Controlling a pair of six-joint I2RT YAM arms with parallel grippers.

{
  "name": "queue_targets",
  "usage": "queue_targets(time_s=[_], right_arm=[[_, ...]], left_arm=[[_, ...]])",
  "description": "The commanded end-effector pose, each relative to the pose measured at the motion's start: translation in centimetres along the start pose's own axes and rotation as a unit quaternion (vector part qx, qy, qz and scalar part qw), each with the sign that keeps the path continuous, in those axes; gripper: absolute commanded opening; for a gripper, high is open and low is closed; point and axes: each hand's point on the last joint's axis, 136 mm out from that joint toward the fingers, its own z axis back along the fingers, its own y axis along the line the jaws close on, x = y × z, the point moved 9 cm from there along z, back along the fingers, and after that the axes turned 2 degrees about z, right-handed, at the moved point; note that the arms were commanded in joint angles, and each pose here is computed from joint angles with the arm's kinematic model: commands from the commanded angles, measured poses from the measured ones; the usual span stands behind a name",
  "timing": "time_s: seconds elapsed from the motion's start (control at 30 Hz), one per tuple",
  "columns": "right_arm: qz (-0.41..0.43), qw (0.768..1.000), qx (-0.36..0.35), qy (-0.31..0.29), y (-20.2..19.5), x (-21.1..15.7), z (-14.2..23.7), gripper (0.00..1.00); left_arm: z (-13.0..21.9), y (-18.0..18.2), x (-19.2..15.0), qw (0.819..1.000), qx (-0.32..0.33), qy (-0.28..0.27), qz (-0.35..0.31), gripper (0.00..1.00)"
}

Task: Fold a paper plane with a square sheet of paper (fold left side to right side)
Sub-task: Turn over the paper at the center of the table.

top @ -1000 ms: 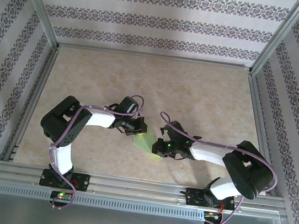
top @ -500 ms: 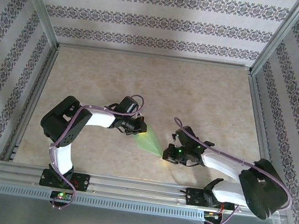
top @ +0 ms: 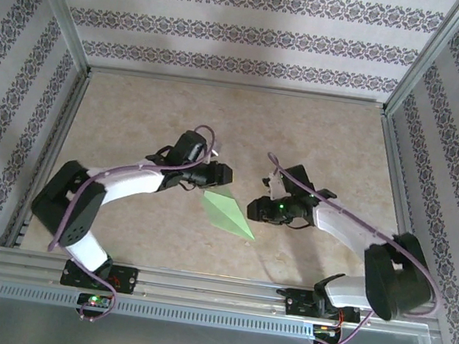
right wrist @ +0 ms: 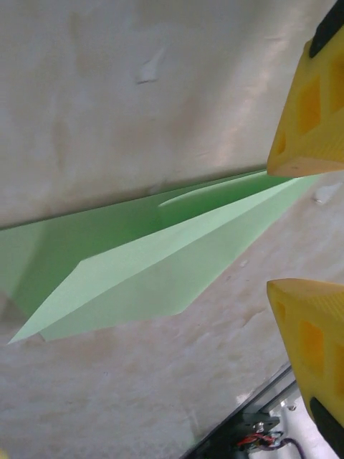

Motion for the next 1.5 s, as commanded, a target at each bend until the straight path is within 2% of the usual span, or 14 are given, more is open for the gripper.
queue_targets(time_s=[0.0,0.13,0.3,0.53,0.7,0.8,0.9,1.0,1.13,1.27,1.33,1.47], right_arm=[[0.083,0.995,0.044,0.023,0.4,1.4,-1.1,0.43],[0.096,0.992,0.069,0.041,0.2,2.4,-2.6,0.43],[0.096,0.989,0.097,0.053,0.0,2.8,-4.0,0.41],[0.092,0.988,0.105,0.06,-0.2,2.9,-4.9,0.28],[0.098,0.989,0.103,0.045,0.3,3.2,-4.2,0.11],[0.11,0.989,0.1,0.013,1.2,3.6,-2.5,0.03],[0.126,0.986,0.102,-0.039,2.5,4.3,0.1,0.0],[0.139,0.978,0.114,-0.108,3.9,5.2,3.3,0.0],[0.149,0.954,0.151,-0.212,6.0,6.2,7.5,0.0],[0.161,0.921,0.194,-0.297,8.1,6.6,11.0,0.0],[0.165,0.908,0.215,-0.321,9.0,6.8,12.2,0.0],[0.168,0.895,0.246,-0.333,10.6,7.1,13.4,0.0]], left_arm=[[2.7,0.8,0.3,0.999,0.034,-0.041,-0.004,0.41],[4.7,1.9,-0.2,0.996,0.045,-0.075,0.014,0.45],[5.4,2.8,-0.6,0.995,0.051,-0.085,0.026,0.45],[5.6,2.9,-0.5,0.994,0.054,-0.087,0.026,0.45],[6.5,2.3,-0.2,0.993,0.047,-0.102,0.02,0.46],[7.6,1.5,0.2,0.992,0.032,-0.124,0.01,0.47],[9.3,0.3,0.8,0.987,0.002,-0.161,-0.003,0.55],[11.4,-1.6,1.4,0.977,-0.05,-0.206,-0.024,0.59],[14.0,-4.8,1.9,0.955,-0.143,-0.251,-0.069,0.64],[15.4,-7.6,2.3,0.935,-0.227,-0.251,-0.102,0.65],[15.5,-8.5,2.6,0.927,-0.264,-0.242,-0.107,0.65],[14.4,-9.4,2.9,0.928,-0.283,-0.216,-0.11,0.62]])
